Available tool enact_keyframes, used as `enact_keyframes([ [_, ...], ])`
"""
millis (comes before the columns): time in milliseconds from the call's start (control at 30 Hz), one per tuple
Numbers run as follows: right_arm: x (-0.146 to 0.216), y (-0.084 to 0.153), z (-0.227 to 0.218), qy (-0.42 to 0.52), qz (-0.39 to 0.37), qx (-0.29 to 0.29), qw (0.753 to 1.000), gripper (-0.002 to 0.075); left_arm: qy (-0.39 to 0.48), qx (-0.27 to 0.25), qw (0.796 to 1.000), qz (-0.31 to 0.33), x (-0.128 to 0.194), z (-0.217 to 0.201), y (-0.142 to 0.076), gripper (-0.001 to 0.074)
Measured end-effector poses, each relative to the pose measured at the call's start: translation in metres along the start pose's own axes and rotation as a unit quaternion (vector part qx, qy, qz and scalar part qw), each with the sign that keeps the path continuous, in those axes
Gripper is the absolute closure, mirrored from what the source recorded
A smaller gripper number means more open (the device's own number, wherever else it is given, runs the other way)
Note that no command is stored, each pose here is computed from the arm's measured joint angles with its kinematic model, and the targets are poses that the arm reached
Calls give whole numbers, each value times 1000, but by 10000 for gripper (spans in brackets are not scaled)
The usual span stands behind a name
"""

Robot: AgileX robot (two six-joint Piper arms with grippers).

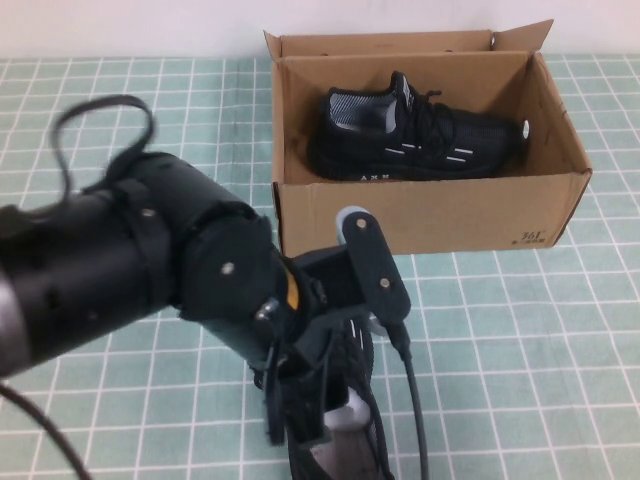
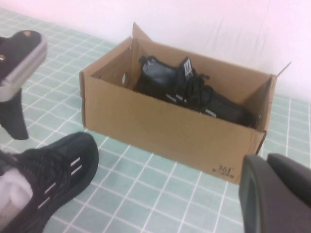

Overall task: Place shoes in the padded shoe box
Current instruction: Pick up the shoe from the table

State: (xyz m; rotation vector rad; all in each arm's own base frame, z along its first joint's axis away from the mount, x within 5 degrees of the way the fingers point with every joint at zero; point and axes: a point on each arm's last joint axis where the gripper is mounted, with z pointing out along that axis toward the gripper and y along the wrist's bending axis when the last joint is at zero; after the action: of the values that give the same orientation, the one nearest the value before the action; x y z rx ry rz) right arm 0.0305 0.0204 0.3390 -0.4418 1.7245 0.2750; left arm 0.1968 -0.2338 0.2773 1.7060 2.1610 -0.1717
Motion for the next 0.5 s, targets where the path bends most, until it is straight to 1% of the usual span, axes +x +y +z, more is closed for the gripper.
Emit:
enact_keyframes([
  [133,3,0,1,12,5,-2,1000,734,4,1,1000,-4,-3,16,3,300],
  [233,4,0,1,14,7,-2,1000,735,-1,-6,1000,-8,-5,21,5,346],
  [300,4,0,1,14,7,-2,1000,735,-7,-9,1000,-13,-7,22,6,407],
  [433,4,0,1,14,9,-2,1000,735,-7,-11,1000,-22,-7,22,6,626],
  [500,4,0,1,14,9,-2,1000,735,1,-8,1000,-22,-6,22,5,690],
])
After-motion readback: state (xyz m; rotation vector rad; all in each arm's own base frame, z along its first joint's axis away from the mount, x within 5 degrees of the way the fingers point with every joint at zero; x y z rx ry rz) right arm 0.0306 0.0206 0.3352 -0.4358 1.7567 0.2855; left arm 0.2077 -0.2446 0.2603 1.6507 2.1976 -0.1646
